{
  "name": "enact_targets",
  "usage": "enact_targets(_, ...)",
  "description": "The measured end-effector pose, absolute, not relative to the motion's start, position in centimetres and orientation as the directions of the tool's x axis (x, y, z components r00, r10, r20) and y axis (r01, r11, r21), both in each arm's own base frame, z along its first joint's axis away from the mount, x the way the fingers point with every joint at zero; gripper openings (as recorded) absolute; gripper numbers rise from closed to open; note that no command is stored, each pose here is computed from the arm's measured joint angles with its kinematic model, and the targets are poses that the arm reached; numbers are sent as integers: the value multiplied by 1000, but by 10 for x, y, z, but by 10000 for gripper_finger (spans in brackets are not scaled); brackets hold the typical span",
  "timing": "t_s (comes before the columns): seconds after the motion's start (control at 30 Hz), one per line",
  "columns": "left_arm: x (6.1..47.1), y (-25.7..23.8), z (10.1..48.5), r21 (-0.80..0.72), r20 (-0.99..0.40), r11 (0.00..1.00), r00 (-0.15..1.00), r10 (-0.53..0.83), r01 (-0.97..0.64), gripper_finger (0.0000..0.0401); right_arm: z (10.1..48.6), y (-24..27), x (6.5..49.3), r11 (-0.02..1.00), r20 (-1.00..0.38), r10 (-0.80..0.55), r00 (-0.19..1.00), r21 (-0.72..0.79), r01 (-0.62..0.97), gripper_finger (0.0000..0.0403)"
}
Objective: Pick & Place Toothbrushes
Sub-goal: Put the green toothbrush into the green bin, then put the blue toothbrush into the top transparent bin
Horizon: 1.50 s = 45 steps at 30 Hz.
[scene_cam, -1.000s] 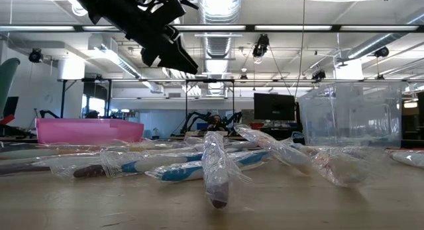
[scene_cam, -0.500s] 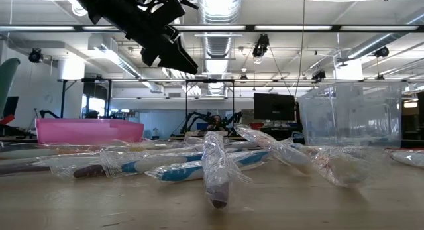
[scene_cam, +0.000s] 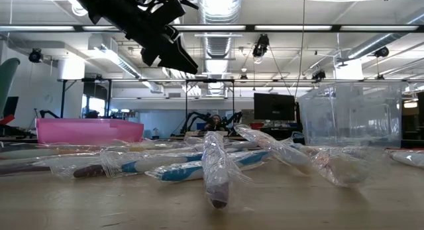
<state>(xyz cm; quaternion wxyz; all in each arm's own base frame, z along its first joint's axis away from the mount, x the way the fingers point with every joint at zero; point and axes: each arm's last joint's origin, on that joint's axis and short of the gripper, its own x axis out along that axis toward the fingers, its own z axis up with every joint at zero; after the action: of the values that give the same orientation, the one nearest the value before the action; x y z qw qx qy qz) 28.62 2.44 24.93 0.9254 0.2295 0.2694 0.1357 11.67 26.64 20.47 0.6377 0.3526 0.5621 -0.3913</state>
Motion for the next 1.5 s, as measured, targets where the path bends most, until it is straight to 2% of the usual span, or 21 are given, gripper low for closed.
enact_targets(0.23, 286, 24, 249, 494, -436, 860, 818, 375, -130, 177, 202, 261, 116, 442, -994, -85, 69, 24, 897, 29)
enact_targets(0.67, 286, 24, 249, 492, -436, 861, 818, 375, -132, 177, 216, 267, 122, 439, -994, -35, 102, 76, 895, 107)
enact_targets(0.9, 286, 25, 249, 484, -436, 864, 818, 375, -138, 177, 247, 260, 125, 423, -992, 31, 121, 123, 898, 128)
enact_targets(1.03, 286, 24, 249, 479, -437, 866, 818, 375, -142, 177, 274, 245, 125, 402, -992, 30, 123, 125, 907, 125)
enact_targets(1.23, 286, 25, 249, 449, -442, 879, 815, 375, -160, 177, 313, 214, 119, 381, -992, 12, 125, 120, 917, 98)
enact_targets(1.43, 286, 24, 249, 397, -443, 897, 815, 374, -196, 177, 333, 177, 108, 359, -992, -23, 121, 105, 927, 69)
enact_targets(1.5, 286, 24, 248, 366, -449, 905, 812, 374, -215, 177, 337, 167, 106, 379, -986, -30, 164, 140, 914, 60)
